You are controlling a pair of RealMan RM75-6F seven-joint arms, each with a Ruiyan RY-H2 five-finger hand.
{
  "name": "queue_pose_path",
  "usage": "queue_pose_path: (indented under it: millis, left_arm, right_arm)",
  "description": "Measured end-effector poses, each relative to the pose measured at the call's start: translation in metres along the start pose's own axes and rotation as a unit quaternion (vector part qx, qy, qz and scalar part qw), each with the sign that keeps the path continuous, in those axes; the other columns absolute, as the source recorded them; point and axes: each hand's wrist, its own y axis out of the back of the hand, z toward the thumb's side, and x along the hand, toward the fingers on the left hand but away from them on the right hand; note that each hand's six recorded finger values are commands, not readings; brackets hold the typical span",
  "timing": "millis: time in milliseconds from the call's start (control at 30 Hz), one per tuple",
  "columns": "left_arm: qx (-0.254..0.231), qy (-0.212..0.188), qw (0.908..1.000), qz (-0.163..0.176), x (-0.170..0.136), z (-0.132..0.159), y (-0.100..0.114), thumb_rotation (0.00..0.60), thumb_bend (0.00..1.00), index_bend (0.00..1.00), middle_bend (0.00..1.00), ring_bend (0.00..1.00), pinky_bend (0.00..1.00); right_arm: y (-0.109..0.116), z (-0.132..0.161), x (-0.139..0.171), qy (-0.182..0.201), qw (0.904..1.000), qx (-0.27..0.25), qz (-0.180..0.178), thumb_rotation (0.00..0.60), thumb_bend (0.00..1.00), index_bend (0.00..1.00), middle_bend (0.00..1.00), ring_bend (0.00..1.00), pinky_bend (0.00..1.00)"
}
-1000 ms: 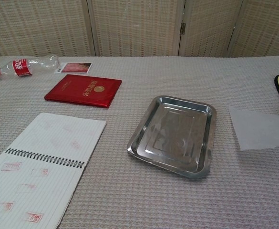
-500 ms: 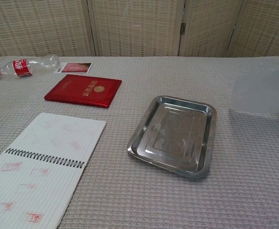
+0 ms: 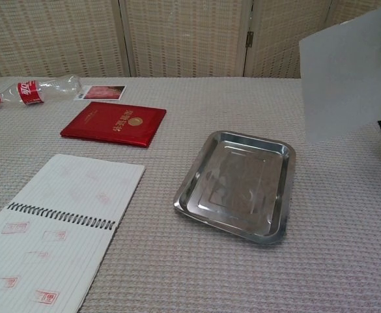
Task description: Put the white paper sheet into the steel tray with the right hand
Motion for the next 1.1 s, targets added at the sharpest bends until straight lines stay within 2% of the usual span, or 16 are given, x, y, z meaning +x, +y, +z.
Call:
queue_pose_path:
  millis: [167,300,500,700,867,1100]
  left_arm:
    - [-0.006,0.007,1.0000,0.000,0.002,-0.005,0.001,0.600,0.47,0.00,0.00,0.00,0.00]
    - [-0.009,0.015,0.9999,-0.001,0.004,-0.010,0.002,0.600,0.47,0.00,0.00,0.00,0.00]
    - [-0.013,0.017,0.9998,-0.001,0.004,-0.012,0.004,0.600,0.47,0.00,0.00,0.00,0.00]
    - [-0.013,0.009,0.9999,-0.001,0.002,-0.008,0.004,0.600,0.47,0.00,0.00,0.00,0.00]
    - [-0.013,0.008,0.9999,-0.001,0.002,-0.007,0.005,0.600,0.47,0.00,0.00,0.00,0.00]
    - [-0.019,0.003,0.9998,0.001,0.001,-0.005,0.005,0.600,0.47,0.00,0.00,0.00,0.00]
  right_arm:
    - [-0.013,0.023,-0.014,0.018,0.9995,-0.018,-0.016,0.600,0.60,0.60,0.23,0.16,0.00]
    - [-0.032,0.040,-0.006,0.047,0.9986,-0.023,-0.002,0.600,0.60,0.60,0.23,0.16,0.00]
    - [-0.072,0.057,0.035,0.103,0.9930,-0.002,0.058,0.600,0.60,0.60,0.23,0.16,0.00]
    - [-0.106,0.057,0.088,0.147,0.9803,0.024,0.130,0.600,0.60,0.60,0.23,0.16,0.00]
    - [-0.118,0.056,0.120,0.163,0.9710,0.037,0.170,0.600,0.60,0.60,0.23,0.16,0.00]
    - [-0.127,0.058,0.139,0.177,0.9624,0.064,0.195,0.600,0.60,0.60,0.23,0.16,0.00]
